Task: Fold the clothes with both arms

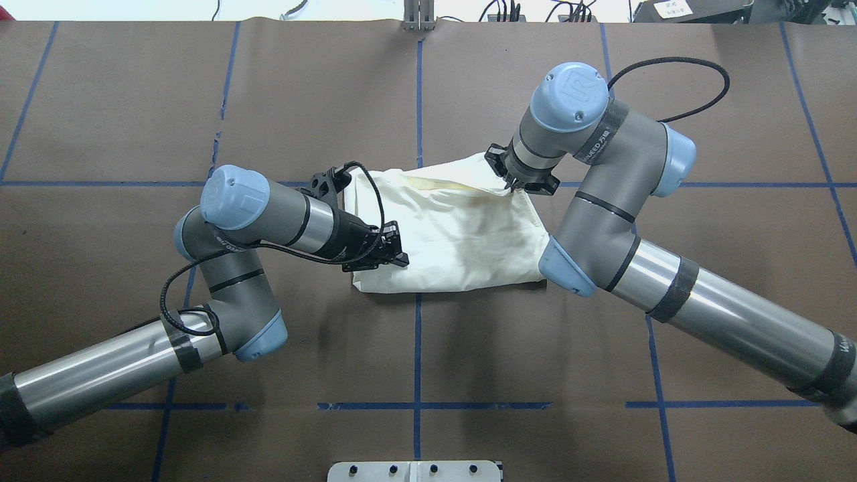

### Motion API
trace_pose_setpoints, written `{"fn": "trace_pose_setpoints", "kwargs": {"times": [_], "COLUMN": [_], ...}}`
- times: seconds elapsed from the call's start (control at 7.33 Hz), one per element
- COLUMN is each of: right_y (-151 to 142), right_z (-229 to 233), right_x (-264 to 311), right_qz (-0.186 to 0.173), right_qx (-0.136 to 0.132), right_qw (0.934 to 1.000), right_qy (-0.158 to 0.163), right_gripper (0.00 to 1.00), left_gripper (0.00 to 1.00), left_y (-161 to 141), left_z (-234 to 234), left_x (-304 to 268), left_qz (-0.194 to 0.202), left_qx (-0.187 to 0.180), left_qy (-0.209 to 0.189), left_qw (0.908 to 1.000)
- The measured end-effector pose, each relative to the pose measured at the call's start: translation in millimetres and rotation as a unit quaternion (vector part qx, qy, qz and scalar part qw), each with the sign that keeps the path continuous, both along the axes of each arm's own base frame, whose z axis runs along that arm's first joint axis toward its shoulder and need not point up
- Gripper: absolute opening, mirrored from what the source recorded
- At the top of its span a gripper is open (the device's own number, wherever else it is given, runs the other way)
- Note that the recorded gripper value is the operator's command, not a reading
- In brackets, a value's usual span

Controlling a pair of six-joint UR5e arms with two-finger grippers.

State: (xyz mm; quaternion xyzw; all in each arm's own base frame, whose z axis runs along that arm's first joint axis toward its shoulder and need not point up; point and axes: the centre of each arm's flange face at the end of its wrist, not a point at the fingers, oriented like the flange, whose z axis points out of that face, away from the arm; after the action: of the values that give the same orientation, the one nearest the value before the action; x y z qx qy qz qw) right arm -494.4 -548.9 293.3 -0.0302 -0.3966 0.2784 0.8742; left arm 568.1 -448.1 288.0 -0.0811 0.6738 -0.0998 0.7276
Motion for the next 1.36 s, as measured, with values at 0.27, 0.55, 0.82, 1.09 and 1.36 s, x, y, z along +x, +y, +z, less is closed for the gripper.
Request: {"fn": "trace_pose_setpoints", "kwargs": {"times": [0.27,0.55,0.82,1.09,1.36], "right_y": [-1.0,-1.0,-1.4,-2.9,-11.7], "right_z": [-0.3,-0.3,-0.1,-5.0,-9.8], "right_x": [1.3,1.3,1.6,6.9,30.4], "right_qz": [0.001,0.0,-0.001,-0.002,-0.015], "right_qx": [0.001,0.001,0.002,0.006,-0.002], "right_qw": [1.0,1.0,1.0,1.0,0.9996], "right_qy": [0.0,0.0,0.0,-0.005,-0.025], "right_gripper": [0.0,0.41,1.0,1.0,1.0], "left_gripper": [0.0,0.0,0.0,0.0,0.0], "left_y": [13.0,30.9,49.3,55.8,62.5], "left_z": [31.8,46.6,56.1,59.9,71.4], "left_x": [-14.1,-16.3,-28.9,-44.0,-69.6], "left_qz": [0.0,0.01,0.017,0.015,0.01], "left_qx": [-0.005,-0.006,-0.005,-0.002,-0.003], "left_qy": [-0.014,-0.02,-0.02,-0.017,-0.02], "left_qw": [0.9999,0.9997,0.9997,0.9997,0.9997]}}
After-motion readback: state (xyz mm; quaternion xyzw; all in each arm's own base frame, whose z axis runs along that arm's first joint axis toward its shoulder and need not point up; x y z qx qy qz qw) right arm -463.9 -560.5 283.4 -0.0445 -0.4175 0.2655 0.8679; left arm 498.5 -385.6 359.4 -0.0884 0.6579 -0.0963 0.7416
